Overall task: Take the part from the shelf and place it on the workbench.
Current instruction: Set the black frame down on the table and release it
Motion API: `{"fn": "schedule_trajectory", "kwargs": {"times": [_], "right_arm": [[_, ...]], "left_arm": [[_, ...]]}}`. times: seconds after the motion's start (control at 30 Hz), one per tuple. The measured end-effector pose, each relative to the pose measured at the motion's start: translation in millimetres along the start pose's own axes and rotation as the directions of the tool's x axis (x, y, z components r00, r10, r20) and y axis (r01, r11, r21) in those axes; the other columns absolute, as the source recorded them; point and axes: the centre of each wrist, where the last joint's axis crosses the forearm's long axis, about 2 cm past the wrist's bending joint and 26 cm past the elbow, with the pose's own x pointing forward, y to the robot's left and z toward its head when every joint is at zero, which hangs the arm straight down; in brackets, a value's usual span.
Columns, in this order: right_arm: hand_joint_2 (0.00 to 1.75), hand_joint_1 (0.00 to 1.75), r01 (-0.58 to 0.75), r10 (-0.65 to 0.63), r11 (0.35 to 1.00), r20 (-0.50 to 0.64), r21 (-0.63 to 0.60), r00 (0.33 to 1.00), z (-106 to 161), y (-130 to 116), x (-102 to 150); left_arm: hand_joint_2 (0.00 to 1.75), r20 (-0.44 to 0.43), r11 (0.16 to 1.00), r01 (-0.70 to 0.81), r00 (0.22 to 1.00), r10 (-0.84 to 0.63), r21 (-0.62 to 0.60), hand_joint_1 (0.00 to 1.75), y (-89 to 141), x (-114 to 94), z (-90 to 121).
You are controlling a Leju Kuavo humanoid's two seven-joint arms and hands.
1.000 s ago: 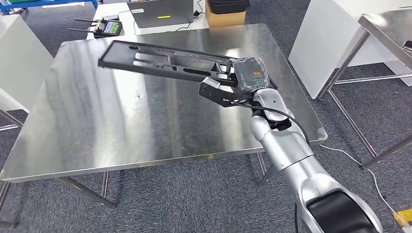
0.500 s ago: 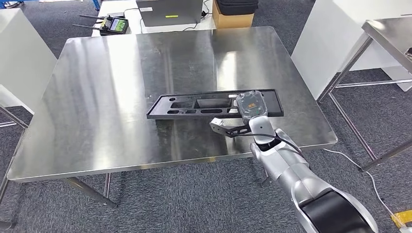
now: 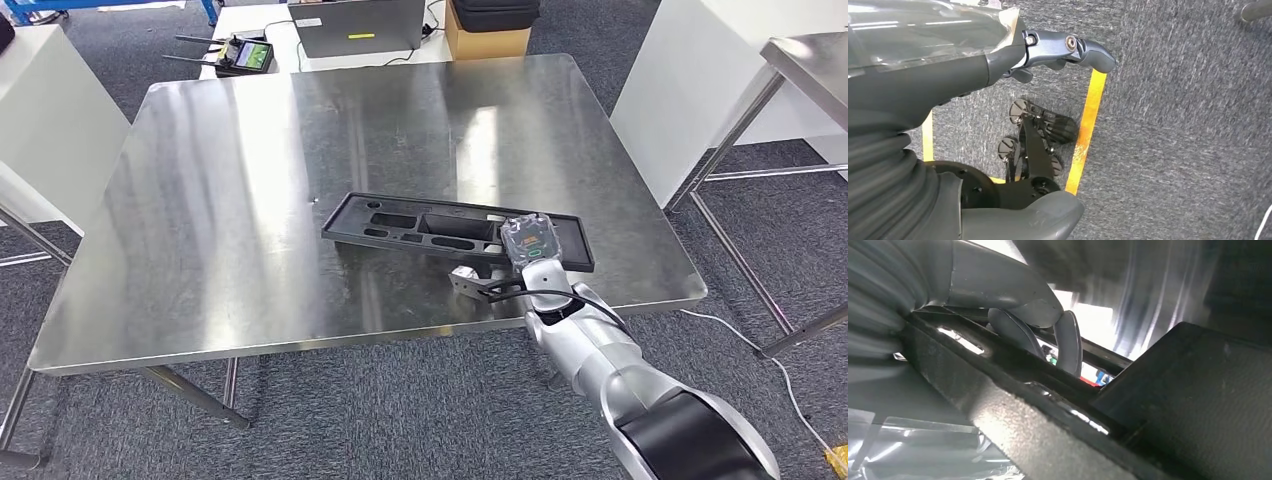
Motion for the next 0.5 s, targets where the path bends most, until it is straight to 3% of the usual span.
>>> {"fn": "schedule_trajectory", "kwargs": {"times": [0.07, 0.2, 0.33, 0.5], "right_arm": [[1.75, 1.75, -0.001, 0.001, 1.0, -0.002, 0.007, 1.0, 0.3, 1.1, 0.5], [0.0, 0.0, 0.002, -0.001, 0.999, -0.018, 0.034, 1.0, 2.3, 7.0, 0.2], [0.0, 0.0, 0.028, -0.026, 0.999, -0.046, 0.044, 0.999, 1.8, 9.2, -4.2], [0.0, 0.0, 0.094, -0.091, 0.994, -0.064, 0.047, 0.994, 0.7, 9.4, -8.8]], "left_arm": [[1.75, 0.0, 1.0, -0.004, 1.0, 0.004, 0.007, 0.0, 1.3, -0.4, 0.3], [1.75, -0.001, 1.0, -0.005, 1.0, 0.005, 0.023, 0.0, 2.9, -0.9, 0.7], [0.0, -0.008, 0.999, 0.0, 1.0, 0.0, 0.05, 0.0, 4.4, 0.7, -0.3], [0.0, -0.028, 0.999, -0.024, 0.999, 0.025, 0.035, 0.0, 4.5, 0.9, -0.4]]}}
